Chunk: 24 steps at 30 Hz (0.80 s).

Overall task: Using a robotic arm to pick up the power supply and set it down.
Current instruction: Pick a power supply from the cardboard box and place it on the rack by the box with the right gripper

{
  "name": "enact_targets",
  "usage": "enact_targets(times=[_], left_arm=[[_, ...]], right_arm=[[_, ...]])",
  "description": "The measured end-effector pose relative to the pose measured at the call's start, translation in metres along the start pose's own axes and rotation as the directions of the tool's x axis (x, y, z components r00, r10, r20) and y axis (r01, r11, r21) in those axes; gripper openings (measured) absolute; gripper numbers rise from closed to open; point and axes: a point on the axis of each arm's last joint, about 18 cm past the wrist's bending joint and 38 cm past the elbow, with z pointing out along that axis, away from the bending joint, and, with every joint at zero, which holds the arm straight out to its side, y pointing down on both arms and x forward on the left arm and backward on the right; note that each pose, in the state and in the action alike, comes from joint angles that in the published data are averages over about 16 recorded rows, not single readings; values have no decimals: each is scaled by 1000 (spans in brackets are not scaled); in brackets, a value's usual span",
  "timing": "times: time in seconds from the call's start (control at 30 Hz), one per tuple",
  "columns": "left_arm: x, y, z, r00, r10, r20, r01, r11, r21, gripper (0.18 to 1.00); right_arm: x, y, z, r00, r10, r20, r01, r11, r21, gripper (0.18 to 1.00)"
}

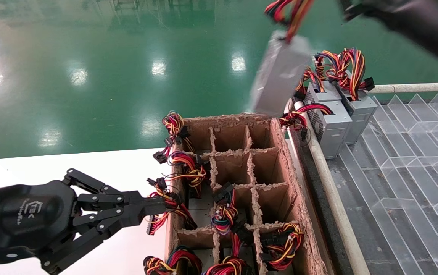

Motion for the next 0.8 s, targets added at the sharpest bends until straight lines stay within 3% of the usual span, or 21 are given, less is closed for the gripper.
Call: enact_targets(times=[0.4,0.8], left_arm=[[0,0,0,1000,0,0,0,1000,0,191],[0,0,0,1000,0,0,0,1000,0,191]], right_arm=[[70,7,-73,982,-141,-128,117,977,-178,196],[85,41,-133,977,-127,-169,57,929,-365,196]])
